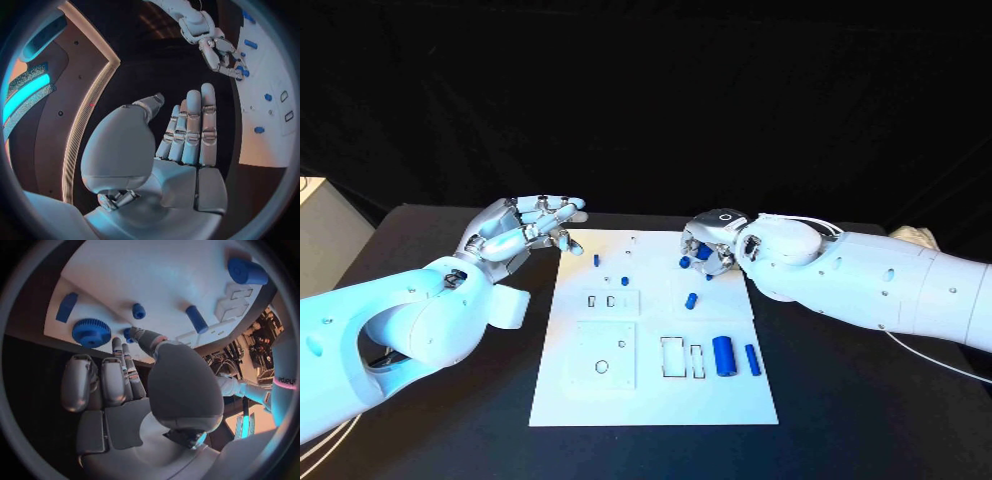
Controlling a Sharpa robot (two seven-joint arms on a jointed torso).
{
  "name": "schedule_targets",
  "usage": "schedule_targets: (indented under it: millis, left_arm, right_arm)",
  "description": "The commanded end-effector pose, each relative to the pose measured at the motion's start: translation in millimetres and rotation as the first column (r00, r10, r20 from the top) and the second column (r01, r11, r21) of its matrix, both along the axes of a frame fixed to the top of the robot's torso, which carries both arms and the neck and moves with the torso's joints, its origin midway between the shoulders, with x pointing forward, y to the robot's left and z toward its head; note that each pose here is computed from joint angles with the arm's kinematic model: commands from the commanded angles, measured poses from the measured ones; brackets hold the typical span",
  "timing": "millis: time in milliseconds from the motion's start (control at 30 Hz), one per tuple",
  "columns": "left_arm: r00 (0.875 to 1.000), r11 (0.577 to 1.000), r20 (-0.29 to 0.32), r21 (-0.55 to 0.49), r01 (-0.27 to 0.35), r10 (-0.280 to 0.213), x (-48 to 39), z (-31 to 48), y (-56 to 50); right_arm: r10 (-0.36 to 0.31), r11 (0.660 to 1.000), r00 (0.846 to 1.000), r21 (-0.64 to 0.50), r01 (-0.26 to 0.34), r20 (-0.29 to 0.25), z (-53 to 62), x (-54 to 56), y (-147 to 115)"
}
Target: Assemble the parts on the task board
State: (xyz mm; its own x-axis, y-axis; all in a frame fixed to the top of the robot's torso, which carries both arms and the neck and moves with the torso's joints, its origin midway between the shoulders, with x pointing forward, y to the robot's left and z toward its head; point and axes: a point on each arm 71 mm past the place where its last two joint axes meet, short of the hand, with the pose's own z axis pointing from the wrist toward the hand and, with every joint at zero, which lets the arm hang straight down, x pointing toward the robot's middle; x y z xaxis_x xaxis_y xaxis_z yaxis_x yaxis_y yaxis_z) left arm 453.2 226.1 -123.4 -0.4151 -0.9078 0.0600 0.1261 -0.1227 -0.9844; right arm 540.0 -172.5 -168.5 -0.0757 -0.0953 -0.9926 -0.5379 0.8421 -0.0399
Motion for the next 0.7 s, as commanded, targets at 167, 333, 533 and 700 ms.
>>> schedule_targets:
  millis: [167,333,533,700]
  left_arm:
    - [1.000,1.000,0.010,0.001,0.009,-0.009,-0.1,1.4,-1.2]
    - [1.000,1.000,0.008,0.001,0.010,-0.010,-0.1,1.5,-1.4]
    - [1.000,1.000,0.007,0.001,0.014,-0.014,-0.2,1.6,-1.8]
    - [1.000,1.000,0.005,0.001,0.017,-0.017,-0.1,1.6,-2.3]
  right_arm:
    - [0.020,1.000,1.000,-0.010,-0.020,0.012,-0.3,-1.1,3.8]
    - [0.027,1.000,0.999,-0.002,-0.027,0.020,0.4,-1.4,6.2]
    - [0.031,1.000,0.999,0.003,-0.031,0.025,0.8,-0.7,8.8]
    - [0.032,0.999,0.999,0.003,-0.032,0.022,0.0,0.3,10.8]
